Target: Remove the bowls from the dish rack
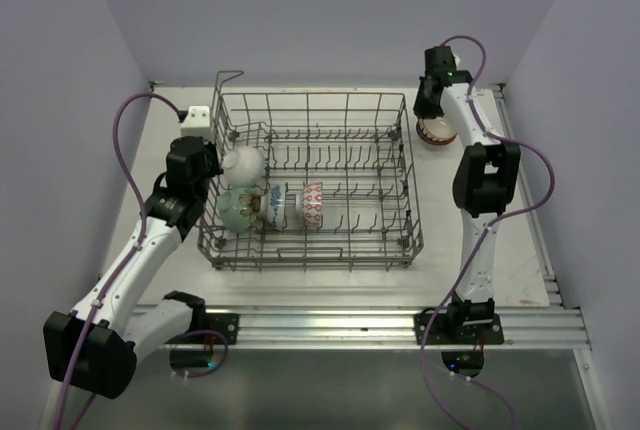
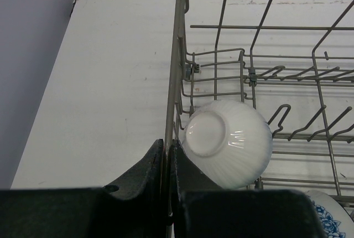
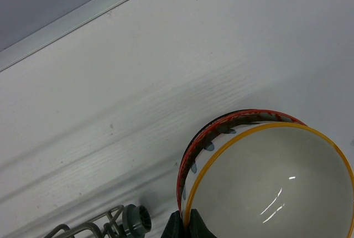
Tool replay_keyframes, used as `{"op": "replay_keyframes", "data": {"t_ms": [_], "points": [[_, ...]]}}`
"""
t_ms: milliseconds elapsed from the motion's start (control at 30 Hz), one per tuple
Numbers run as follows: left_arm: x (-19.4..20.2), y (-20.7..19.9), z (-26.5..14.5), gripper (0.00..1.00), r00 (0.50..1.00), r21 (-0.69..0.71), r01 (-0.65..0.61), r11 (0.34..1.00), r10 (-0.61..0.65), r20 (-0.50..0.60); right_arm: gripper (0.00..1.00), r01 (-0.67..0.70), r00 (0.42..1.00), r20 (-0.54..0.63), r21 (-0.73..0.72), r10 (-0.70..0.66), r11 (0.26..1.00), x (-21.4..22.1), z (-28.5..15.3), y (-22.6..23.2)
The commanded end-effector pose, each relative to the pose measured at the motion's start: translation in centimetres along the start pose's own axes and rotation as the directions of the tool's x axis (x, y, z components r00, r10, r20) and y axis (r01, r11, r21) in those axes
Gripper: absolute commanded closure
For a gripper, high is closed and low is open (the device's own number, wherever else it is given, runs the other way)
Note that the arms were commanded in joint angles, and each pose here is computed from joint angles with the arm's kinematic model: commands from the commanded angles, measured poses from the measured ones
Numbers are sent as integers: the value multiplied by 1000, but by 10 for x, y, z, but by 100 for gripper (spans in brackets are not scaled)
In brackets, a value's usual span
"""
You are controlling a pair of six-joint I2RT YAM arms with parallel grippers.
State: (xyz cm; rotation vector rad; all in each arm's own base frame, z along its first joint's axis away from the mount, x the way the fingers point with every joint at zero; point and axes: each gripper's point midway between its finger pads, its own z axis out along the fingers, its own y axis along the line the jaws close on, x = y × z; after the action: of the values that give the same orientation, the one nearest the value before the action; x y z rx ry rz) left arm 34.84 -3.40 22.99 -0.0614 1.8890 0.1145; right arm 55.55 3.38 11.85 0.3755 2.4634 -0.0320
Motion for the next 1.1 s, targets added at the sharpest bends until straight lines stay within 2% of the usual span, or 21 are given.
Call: {"op": "replay_keyframes", "data": {"t_ms": [0, 200, 300, 333, 433, 467, 533, 600, 667, 867, 1067], "points": [[-7, -13, -1, 100, 999, 62, 40, 997, -40, 5, 100, 12, 996, 89, 21, -14, 1000, -31, -16, -4], [-5, -14, 0, 100, 999, 65, 39, 997, -39, -2, 100, 21, 997, 68, 49, -24, 999, -26, -9, -9], [-4, -15, 0, 100, 999, 68, 36, 997, -36, -4, 88, 21, 998, 53, 42, -23, 999, -22, -5, -8], [-4, -15, 0, 100, 999, 68, 34, 997, -34, -5, 80, 24, 998, 52, 35, -26, 999, -22, -4, -6], [-3, -15, 1, 100, 999, 66, 35, 997, -35, -6, 75, 21, 999, 43, 31, -23, 999, -19, -2, -5], [-3, -15, 1, 100, 999, 66, 33, 997, -32, -9, 66, 21, 999, 42, 32, -23, 999, -19, -1, -5], [-3, -15, 1, 100, 999, 66, 34, 997, -33, -6, 57, 20, 999, 47, 28, -22, 999, -22, -5, -4], [-3, -15, 1, 100, 999, 66, 33, 997, -32, -9, 52, 18, 998, 59, 25, -19, 1000, -26, -11, -4], [-3, -16, 1, 100, 999, 68, 31, 997, -31, -9, 47, 12, 996, 84, 14, -13, 1000, -35, -25, -3], [0, -18, 3, 100, 999, 76, 31, 997, -30, -16, 43, -28, 980, 197, -27, 32, 999, -71, -88, -1], [-1, -20, 4, 100, 1000, 93, 27, 995, -27, -3, 42, -17, 972, 233, -106, 41, 994, -58, -157, 8]]}}
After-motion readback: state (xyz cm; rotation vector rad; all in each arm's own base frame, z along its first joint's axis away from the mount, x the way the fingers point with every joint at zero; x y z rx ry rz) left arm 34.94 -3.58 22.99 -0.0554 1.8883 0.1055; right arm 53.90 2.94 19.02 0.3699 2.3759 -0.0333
